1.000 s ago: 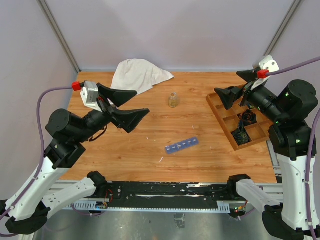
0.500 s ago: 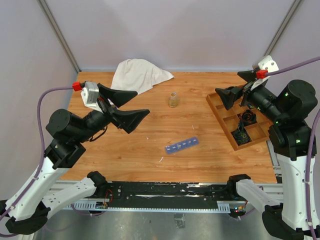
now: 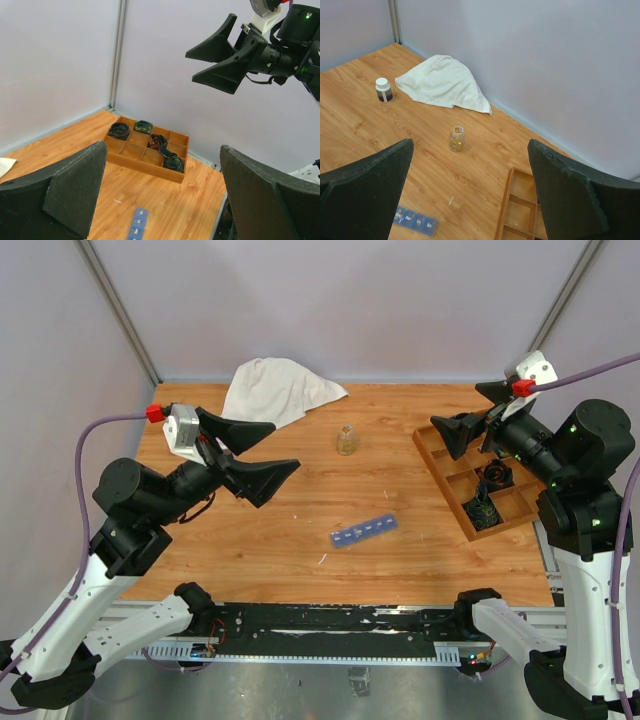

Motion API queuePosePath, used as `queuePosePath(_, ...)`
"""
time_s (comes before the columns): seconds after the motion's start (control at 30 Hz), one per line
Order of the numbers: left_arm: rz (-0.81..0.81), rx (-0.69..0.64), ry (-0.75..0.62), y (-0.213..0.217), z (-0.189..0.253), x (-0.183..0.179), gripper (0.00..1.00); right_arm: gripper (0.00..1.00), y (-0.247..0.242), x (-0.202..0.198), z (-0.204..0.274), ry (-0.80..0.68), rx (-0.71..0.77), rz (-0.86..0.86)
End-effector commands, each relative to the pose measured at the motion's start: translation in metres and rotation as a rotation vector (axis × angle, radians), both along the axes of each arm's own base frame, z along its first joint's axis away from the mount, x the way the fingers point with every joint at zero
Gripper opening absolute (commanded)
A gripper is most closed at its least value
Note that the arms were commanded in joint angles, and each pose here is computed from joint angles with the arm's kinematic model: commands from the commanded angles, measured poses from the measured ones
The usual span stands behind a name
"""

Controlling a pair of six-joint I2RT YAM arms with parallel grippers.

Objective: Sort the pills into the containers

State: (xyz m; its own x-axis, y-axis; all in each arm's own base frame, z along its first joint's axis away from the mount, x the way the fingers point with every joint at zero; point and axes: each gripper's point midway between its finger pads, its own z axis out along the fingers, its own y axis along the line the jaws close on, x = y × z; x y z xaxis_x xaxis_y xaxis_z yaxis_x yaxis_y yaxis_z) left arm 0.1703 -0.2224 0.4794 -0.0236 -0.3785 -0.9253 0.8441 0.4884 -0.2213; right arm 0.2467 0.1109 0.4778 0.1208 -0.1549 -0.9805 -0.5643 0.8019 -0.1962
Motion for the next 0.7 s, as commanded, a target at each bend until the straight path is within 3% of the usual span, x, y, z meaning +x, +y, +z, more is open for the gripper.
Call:
queuePosePath(0.0,-0.003,0.009,-0.021,0.0013,-0.0007,-0.0018,0.99,0.98,-0.0118,0.0036,0.0021,-0.016,-0.007,-0.05)
queuePosePath(0.67,-0.001,0.026,-0.01,0.0002,-0.0079,-0.0002,0.99,0.98,-0.0131,0.0058,-0.0051,-0.013,-0.02,-0.056)
